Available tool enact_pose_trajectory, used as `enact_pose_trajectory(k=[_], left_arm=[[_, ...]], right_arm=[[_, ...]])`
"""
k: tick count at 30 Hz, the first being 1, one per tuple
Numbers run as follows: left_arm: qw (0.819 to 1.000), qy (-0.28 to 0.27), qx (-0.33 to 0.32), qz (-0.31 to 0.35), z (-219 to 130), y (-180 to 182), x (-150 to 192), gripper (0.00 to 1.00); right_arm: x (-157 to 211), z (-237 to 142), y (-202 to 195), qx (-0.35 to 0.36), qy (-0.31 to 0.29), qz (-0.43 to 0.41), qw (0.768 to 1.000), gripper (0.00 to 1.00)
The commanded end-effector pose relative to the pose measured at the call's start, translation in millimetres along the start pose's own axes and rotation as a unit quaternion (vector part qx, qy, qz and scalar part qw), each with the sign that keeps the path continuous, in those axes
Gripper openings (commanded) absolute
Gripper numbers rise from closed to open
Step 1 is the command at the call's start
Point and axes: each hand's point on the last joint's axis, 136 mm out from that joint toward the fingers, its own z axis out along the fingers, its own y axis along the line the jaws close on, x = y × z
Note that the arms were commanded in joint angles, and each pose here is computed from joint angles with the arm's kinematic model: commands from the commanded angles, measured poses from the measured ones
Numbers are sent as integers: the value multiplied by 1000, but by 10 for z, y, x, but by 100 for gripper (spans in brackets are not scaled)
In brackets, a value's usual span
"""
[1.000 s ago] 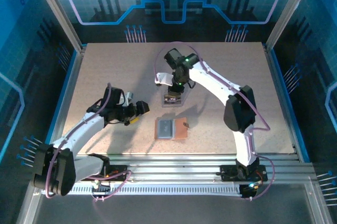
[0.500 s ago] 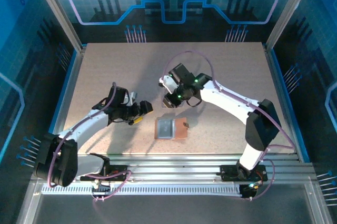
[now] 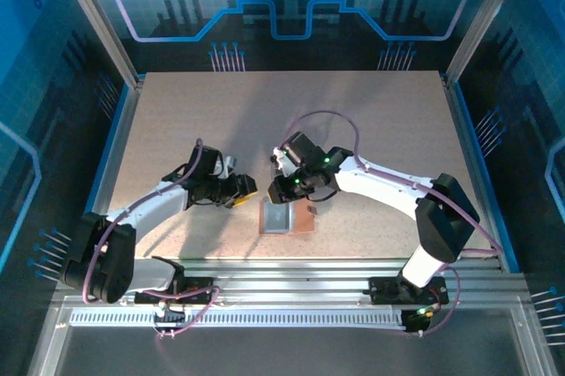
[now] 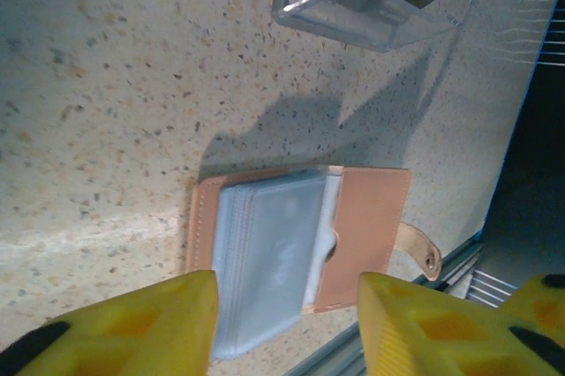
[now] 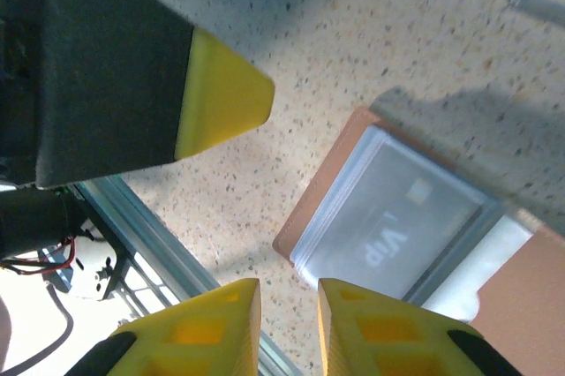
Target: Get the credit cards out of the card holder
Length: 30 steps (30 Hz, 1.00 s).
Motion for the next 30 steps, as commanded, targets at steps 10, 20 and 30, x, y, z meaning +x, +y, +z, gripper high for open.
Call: enact_pose_trajectory(k=[10,20,30], left_arm=[[1000,19,-12,-18,167,144,138,22],[1000,6,-4,-31,129,178,39,22],[999,11,-6,-32,142,225,61,21]], right_arm=[[277,302,1,-6,28,32,999,22],[280,611,-63,11,60,49,997,23],[320,807,-81,16,83,58,995,25]])
